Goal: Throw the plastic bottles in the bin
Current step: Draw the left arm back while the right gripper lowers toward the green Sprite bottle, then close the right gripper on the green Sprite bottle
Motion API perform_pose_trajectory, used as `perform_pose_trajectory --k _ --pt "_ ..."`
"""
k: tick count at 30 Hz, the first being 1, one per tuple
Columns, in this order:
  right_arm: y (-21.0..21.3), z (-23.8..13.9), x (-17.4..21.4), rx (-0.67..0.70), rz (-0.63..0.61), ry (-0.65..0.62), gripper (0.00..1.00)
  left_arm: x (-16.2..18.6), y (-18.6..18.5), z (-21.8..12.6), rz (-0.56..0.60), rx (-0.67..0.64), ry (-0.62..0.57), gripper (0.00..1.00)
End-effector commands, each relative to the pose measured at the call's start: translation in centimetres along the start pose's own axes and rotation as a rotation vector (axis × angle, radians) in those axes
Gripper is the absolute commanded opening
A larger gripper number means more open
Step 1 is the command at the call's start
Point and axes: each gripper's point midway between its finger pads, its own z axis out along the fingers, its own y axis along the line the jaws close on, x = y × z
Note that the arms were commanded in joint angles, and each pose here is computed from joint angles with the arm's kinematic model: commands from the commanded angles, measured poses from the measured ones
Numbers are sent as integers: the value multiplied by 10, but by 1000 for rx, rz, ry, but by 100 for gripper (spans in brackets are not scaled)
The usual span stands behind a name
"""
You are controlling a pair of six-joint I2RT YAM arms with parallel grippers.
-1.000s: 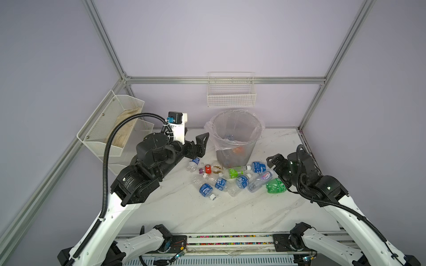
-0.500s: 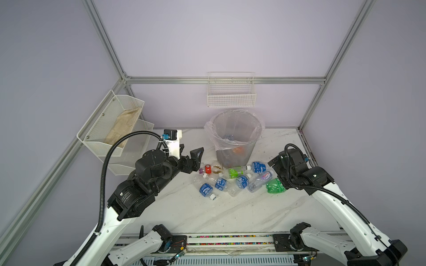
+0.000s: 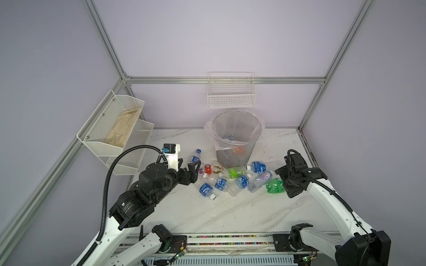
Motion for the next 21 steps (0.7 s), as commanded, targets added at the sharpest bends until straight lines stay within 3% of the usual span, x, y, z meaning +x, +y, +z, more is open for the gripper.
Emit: perform_pose_trajectory --k 1,21 --pt "-9 6 0 31 29 24 97 17 4 2 -37 7 23 85" --pt "-12 75 9 130 72 133 97 58 23 -3 -122 -12 71 84"
